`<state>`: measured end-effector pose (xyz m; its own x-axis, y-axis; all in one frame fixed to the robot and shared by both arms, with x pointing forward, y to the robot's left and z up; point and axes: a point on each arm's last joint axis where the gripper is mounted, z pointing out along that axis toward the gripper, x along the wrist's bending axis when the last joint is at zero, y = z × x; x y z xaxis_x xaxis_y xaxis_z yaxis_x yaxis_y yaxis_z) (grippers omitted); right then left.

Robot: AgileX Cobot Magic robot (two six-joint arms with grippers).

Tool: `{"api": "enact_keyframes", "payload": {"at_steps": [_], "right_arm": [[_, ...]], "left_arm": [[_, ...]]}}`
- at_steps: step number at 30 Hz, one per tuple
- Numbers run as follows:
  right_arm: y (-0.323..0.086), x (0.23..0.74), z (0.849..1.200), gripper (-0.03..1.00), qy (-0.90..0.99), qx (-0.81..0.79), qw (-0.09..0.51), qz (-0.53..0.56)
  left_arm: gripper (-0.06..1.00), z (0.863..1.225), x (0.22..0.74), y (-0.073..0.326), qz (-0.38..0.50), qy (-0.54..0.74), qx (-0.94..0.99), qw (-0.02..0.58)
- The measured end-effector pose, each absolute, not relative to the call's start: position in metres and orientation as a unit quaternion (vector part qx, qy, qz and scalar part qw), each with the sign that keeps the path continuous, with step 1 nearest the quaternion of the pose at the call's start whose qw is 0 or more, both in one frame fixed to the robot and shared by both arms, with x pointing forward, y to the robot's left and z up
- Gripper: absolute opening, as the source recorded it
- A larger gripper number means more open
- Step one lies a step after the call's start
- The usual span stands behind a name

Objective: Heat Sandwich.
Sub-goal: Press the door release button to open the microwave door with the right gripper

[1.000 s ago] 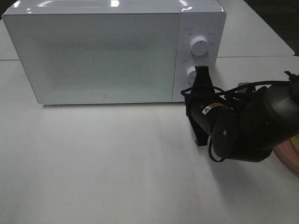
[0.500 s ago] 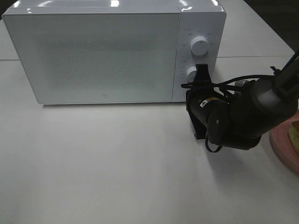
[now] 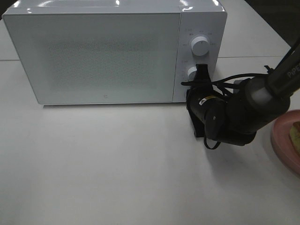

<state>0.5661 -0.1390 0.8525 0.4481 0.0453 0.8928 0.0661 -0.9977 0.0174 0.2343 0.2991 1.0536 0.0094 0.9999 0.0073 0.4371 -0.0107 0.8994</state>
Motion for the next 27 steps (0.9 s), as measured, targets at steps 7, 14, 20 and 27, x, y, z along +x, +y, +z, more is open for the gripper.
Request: {"api": "enact_keyframes", "payload": {"at_steps": [7,14,20,27], "right_arm": [[-0.140,0.571,0.852,0.01,-0.025,-0.848,0.007,-0.529],[-0.138,0.574,0.850,0.01,-0.018,-0.847,0.005,-0.531],[-0.136,0.580,0.849,0.01,-0.012,-0.845,-0.003,-0.535],[-0.136,0.589,0.851,0.01,-0.014,-0.850,-0.009,-0.527]], "left_arm": [[0.99,1.054,0.234,0.299,0.376,0.595,0.604,0.375],[0.99,1.054,0.234,0.299,0.376,0.595,0.604,0.375],[0.99,1.054,0.234,0.299,0.376,0.595,0.604,0.375],[0.99,1.054,0.234,0.299,0.376,0.595,0.604,0.375]]}}
